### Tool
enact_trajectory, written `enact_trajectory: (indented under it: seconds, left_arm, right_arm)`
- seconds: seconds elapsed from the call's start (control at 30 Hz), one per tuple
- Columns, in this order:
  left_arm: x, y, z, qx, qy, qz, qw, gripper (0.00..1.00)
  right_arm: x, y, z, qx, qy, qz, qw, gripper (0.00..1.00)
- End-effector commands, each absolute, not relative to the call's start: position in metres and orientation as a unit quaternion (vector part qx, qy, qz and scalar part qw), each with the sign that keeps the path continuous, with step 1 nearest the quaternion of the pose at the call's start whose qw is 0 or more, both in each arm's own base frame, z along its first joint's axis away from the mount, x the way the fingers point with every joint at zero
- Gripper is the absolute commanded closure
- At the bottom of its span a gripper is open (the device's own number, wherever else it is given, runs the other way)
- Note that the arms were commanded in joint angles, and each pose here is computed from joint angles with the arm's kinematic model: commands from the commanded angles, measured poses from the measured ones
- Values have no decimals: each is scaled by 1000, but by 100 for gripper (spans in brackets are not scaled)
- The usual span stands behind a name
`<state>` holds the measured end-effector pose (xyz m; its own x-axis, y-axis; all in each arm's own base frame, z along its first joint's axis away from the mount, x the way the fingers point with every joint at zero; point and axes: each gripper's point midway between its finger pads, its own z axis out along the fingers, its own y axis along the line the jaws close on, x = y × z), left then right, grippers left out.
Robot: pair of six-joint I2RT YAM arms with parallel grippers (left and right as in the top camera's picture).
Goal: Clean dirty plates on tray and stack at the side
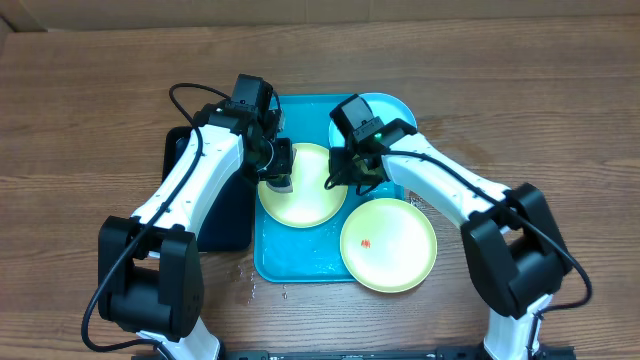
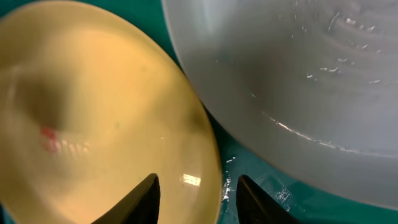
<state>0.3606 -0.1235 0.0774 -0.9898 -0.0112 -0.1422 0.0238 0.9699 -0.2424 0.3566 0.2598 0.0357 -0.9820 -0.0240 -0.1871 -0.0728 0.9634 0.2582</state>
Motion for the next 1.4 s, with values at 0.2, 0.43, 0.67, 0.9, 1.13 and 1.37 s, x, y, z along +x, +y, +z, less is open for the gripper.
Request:
enact_trajectory:
  seconds: [0.2,0.43,0.67,0.9,1.13,1.37]
  left_arm:
    - [360,-124,74,15,991,-117,69,96]
    - [362,-113,72,12,993,-87,74,96]
    - [361,-112,69,12,994,-81,73,96]
    - [360,-113,62,10,995,-78,65,96]
    - [359,-113,58,10,995,-76,60,96]
    - [357,-113,58,10,995,-75,57,96]
  right_arm:
    - [354,262,21,-19,988,129,78,71]
    - [354,263,21,-20,988,131,79,92]
    - [353,264,21,-21,988,131,79,96]
    - [352,263,21,-21,988,130,77,70]
    - [347,260,19,-20,990,122,66,85]
    - [345,258,19,-18,991,120,61,96]
